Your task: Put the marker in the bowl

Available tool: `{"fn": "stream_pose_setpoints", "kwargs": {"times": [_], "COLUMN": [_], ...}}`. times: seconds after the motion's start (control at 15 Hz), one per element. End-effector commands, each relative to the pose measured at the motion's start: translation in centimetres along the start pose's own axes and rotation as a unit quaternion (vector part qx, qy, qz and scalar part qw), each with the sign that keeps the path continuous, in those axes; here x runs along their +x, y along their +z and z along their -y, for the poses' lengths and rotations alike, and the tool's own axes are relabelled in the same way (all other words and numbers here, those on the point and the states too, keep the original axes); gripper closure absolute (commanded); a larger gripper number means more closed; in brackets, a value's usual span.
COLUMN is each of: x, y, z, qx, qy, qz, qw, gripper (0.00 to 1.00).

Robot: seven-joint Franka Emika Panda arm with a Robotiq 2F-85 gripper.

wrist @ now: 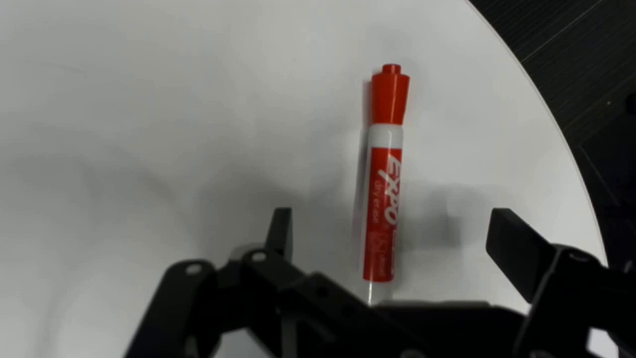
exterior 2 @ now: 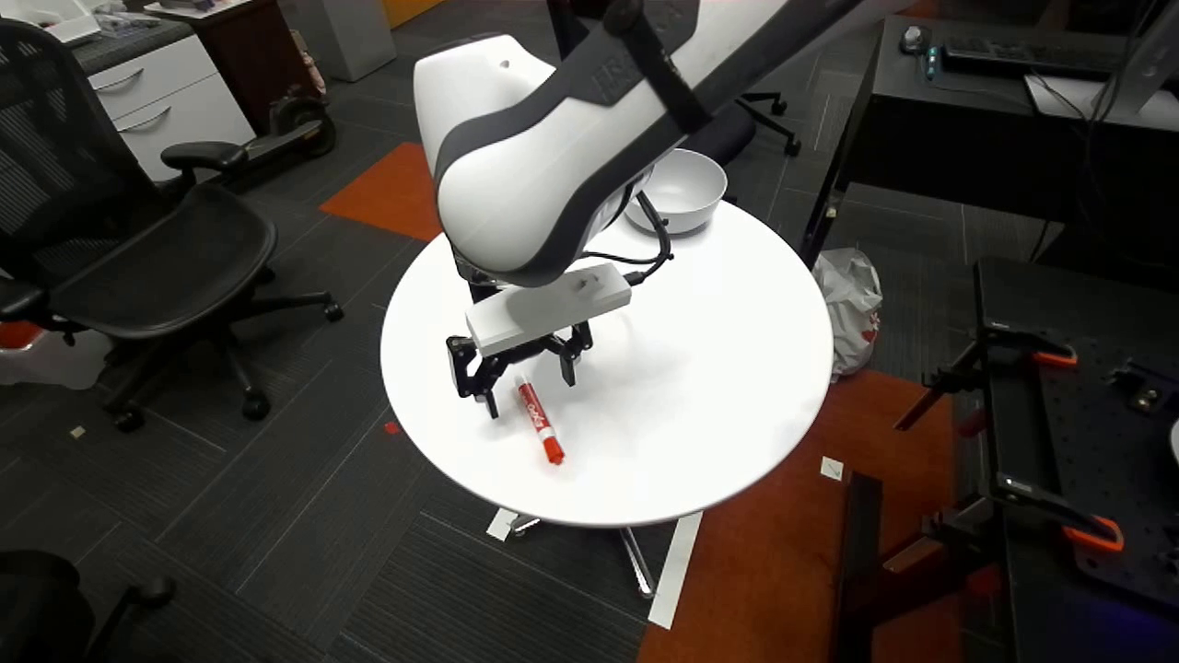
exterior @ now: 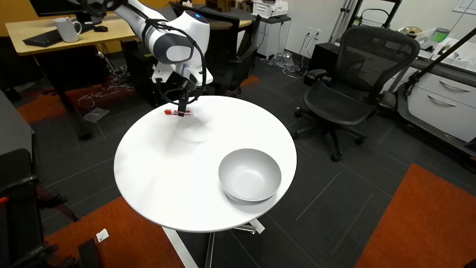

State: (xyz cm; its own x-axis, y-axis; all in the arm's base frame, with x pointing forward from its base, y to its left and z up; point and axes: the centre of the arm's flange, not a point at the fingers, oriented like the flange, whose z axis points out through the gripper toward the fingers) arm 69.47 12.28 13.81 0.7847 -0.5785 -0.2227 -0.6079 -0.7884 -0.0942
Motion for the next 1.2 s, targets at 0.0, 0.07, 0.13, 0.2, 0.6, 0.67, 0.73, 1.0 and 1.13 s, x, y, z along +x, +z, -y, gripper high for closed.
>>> {"fn": "stream_pose_setpoints", "kwargs": {"times": [0.0,0.07,0.13,0.2,0.6,0.67,0.73,1.0,1.13], "x": [0.9,0.9,1.0,1.0,1.1,1.1,0.8,-0.7,-1.1], "y": [0.4,0.5,0.7,0.8,1.0,0.9,0.5,-2.0,-3.9], "z": [1.4,1.4,1.3,1.3,1.3,1.3,1.2,-0.3,-1.2], "qx": [-0.023,-0.023,-0.025,-0.025,-0.032,-0.034,-0.035,-0.047,-0.054], "qy": [0.016,0.019,0.021,0.024,0.026,0.025,0.022,0.015,0.020], "qz": [-0.001,-0.003,-0.005,-0.006,-0.010,-0.010,-0.012,-0.035,-0.055], "qw": [0.9996,0.9996,0.9994,0.9994,0.9991,0.9991,0.9991,0.9982,0.9969], "gripper": [0.25,0.28,0.34,0.43,0.88,0.95,1.00,0.95,0.95]}}
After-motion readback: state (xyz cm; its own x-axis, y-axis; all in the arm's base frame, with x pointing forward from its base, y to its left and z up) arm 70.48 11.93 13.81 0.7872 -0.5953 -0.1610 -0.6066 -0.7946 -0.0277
